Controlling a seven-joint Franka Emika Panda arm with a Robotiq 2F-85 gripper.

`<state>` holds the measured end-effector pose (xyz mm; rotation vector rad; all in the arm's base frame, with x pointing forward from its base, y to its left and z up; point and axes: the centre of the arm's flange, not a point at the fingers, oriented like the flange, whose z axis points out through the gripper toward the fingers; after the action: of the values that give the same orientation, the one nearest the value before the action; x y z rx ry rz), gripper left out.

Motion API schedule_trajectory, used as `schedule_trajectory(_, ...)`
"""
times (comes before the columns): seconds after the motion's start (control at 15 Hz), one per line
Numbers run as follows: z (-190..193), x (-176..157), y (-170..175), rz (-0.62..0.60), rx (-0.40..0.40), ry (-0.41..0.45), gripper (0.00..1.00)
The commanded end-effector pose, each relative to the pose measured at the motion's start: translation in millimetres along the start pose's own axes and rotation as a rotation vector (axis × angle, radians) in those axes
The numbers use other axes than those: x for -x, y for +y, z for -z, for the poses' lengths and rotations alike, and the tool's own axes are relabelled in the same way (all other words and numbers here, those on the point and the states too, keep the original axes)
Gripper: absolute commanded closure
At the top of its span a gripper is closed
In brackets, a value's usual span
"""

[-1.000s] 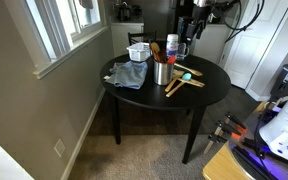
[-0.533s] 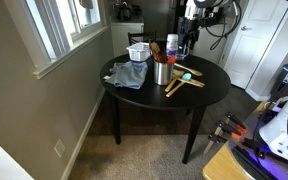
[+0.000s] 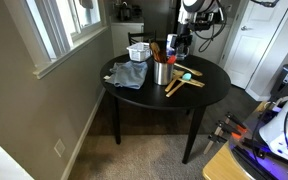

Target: Take the plastic spoon out of the bucket

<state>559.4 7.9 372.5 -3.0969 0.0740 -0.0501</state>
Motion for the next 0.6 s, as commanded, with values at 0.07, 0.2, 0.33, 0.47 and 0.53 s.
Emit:
schedule_trajectory(0.07,-19,-27,8,-0.005,-0.043,-0.030,0.00)
schedule_trajectory(0.2,-28,-32,10,-0.017,-0.055,-0.043,0.00)
schedule_trajectory(0.33,-35,-37,11,-0.025,-0.066,-0.052,0.00)
schedule_trajectory(0.47,-40,-43,13,-0.036,-0.075,-0.059,0.00)
schedule_trajectory(0.53,-42,-46,14,-0.039,-0.079,-0.060,0.00)
